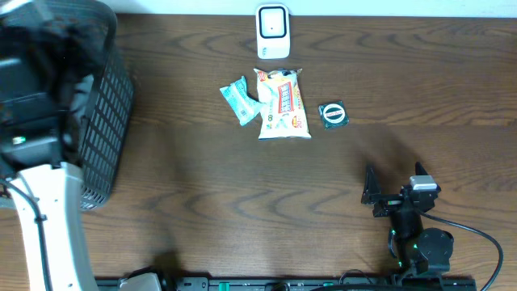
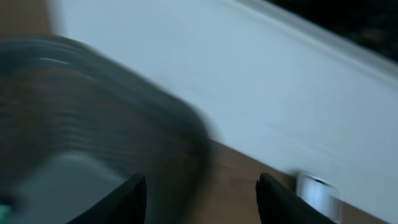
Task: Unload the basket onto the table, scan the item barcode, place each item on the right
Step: 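Return the left gripper to the basket and grasp the mint-green box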
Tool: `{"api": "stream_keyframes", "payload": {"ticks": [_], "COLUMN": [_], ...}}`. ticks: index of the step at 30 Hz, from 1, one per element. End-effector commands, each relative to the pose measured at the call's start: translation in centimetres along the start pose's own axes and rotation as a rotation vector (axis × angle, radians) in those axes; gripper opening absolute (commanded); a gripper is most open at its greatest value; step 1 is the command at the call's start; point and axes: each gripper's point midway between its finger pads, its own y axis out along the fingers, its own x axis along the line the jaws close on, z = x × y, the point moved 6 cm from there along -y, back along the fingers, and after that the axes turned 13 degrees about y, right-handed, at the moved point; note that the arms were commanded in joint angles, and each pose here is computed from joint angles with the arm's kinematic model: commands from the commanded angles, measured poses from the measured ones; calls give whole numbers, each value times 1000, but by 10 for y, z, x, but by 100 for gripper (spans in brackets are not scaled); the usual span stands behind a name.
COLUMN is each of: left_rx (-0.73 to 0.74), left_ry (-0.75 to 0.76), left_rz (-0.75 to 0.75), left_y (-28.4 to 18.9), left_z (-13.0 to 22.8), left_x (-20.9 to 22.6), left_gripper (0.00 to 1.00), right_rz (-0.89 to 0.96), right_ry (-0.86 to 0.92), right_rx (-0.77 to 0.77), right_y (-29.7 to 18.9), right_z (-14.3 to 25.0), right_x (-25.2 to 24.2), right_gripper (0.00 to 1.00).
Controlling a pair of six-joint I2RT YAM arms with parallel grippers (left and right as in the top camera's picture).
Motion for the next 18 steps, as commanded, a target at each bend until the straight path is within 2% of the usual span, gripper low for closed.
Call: {"api": "stream_keyframes", "payload": {"ticks": [1, 4, 9, 13, 18], "left_rx": [39, 155, 447, 649, 781], "left_ry": [158, 228, 362, 441, 477], "left_rz": [-160, -248, -391, -417, -388], "left_y": [3, 13, 34, 52, 78], "left_z": [3, 24, 77, 118, 158], "left_x": [56, 91, 148, 174, 187], "left_gripper": [56, 56, 56, 64, 67], "right_rz": [-5, -5, -5, -5, -5], "right_ry": [-8, -8, -8, -8, -8], "right_rx": [0, 0, 0, 0, 0], "right_y": [0, 0, 0, 0, 0], "right_z": [1, 1, 1, 1, 1], "right_x": [1, 1, 1, 1, 1], "right_gripper": [99, 99, 99, 99, 99]}}
